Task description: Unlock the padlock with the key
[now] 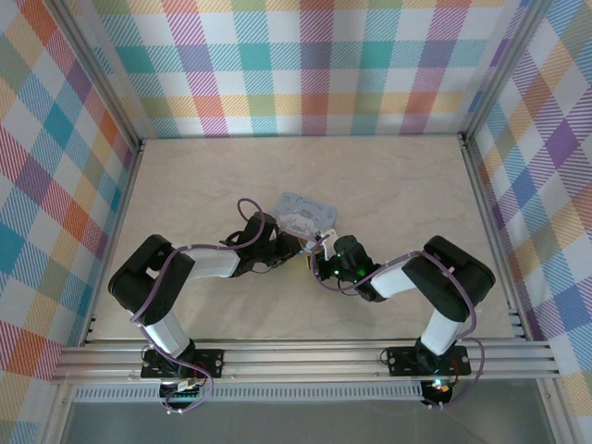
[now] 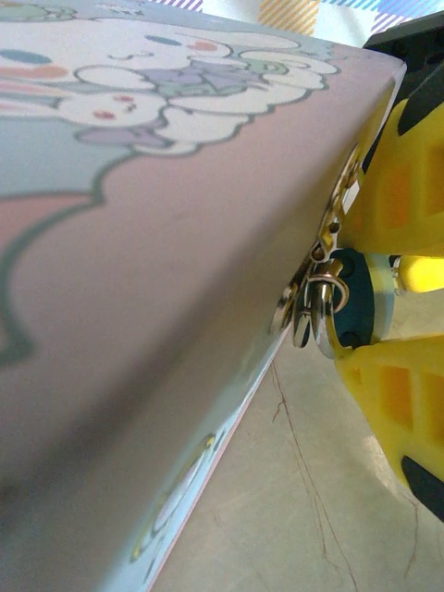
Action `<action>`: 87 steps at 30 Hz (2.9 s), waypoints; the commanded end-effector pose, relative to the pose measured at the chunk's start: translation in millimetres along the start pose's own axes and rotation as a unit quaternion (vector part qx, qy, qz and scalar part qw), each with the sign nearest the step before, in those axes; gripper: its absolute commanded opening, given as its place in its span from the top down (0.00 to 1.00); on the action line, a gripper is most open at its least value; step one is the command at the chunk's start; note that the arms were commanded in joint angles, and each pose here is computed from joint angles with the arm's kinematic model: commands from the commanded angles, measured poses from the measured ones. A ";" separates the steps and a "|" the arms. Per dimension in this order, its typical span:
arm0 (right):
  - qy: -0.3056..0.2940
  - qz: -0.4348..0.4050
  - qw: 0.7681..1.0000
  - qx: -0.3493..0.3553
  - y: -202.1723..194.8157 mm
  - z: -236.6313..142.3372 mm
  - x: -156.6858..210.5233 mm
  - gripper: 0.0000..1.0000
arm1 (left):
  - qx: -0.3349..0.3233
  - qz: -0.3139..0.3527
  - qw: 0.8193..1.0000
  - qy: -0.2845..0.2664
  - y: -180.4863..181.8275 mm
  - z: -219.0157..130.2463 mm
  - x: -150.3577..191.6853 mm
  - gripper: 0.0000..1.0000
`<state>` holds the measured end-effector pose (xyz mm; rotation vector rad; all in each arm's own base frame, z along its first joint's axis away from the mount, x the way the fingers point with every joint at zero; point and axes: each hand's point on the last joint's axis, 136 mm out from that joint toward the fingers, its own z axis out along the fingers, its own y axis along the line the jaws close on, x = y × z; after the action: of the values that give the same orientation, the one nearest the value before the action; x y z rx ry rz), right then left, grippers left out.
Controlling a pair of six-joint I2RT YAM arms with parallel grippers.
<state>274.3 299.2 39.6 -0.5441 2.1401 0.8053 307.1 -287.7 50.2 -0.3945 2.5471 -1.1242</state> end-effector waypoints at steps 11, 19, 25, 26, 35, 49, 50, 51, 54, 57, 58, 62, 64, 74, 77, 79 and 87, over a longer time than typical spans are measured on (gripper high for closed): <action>-0.054 -0.017 0.997 -0.050 29.7 -1.7 -41.9 1.00 | 0.015 -0.003 1.000 0.019 -9.6 4.3 6.4 0.80; -0.052 -0.010 0.997 -0.056 34.0 -2.2 -46.3 1.00 | 0.010 -0.002 1.000 0.020 -6.5 4.6 7.8 0.80; -0.037 0.009 0.997 -0.063 37.7 0.0 -46.5 1.00 | 0.012 -0.001 1.000 0.018 -7.4 4.1 7.3 0.80; -0.037 0.011 0.997 -0.063 37.5 0.1 -46.6 1.00 | 0.011 -0.001 1.000 0.019 -6.8 3.9 7.6 0.80; -0.042 0.015 0.997 -0.061 38.3 -2.6 -50.9 1.00 | 0.013 -0.004 1.000 0.019 -6.2 4.5 8.1 0.80; -0.036 0.026 0.997 -0.064 38.8 2.2 -45.4 1.00 | 0.015 -0.002 1.000 0.019 -8.1 3.9 9.3 0.80; -0.038 0.025 0.997 -0.065 39.5 1.9 -47.0 1.00 | 0.014 -0.002 1.000 0.019 -7.6 4.0 9.5 0.80; -0.040 0.022 0.997 -0.065 40.2 1.3 -49.0 1.00 | 0.013 -0.002 1.000 0.019 -7.3 4.0 9.6 0.80; -0.042 0.012 0.997 -0.056 38.3 1.3 -52.5 1.00 | 0.014 -0.003 1.000 0.022 -7.7 4.7 10.4 0.80; -0.043 0.005 0.998 -0.052 36.4 2.6 -52.5 1.00 | 0.016 -0.002 1.000 0.022 -9.4 4.1 10.3 0.80; -0.042 0.004 0.998 -0.051 36.1 3.5 -51.9 1.00 | 0.016 -0.002 1.000 0.022 -9.5 3.5 10.5 0.80; -0.047 -0.008 0.998 -0.050 34.9 5.3 -52.6 1.00 | 0.017 -0.001 1.000 0.022 -10.4 2.8 10.6 0.80; -0.054 -0.017 0.997 -0.051 34.5 4.8 -55.2 1.00 | 0.017 -0.001 1.000 0.022 -10.8 2.5 10.9 0.80; -0.058 -0.031 0.996 -0.059 26.9 11.0 -51.1 1.00 | 0.019 -0.001 1.000 0.020 -12.2 0.6 10.2 0.80; -0.058 -0.029 0.996 -0.056 23.3 12.0 -49.5 1.00 | 0.018 -0.001 1.000 0.020 -12.0 0.9 10.3 0.80; -0.059 -0.029 0.996 -0.056 22.0 11.7 -49.4 1.00 | 0.018 -0.001 1.000 0.022 -11.6 1.3 10.8 0.80; -0.060 -0.021 0.994 -0.083 30.1 9.6 -48.4 1.00 | 0.017 -0.001 1.000 0.021 -11.3 1.9 10.2 0.80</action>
<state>282.3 308.8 39.7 -0.5840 2.1531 0.8476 313.7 -281.0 47.4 -0.4351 2.5273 -1.0702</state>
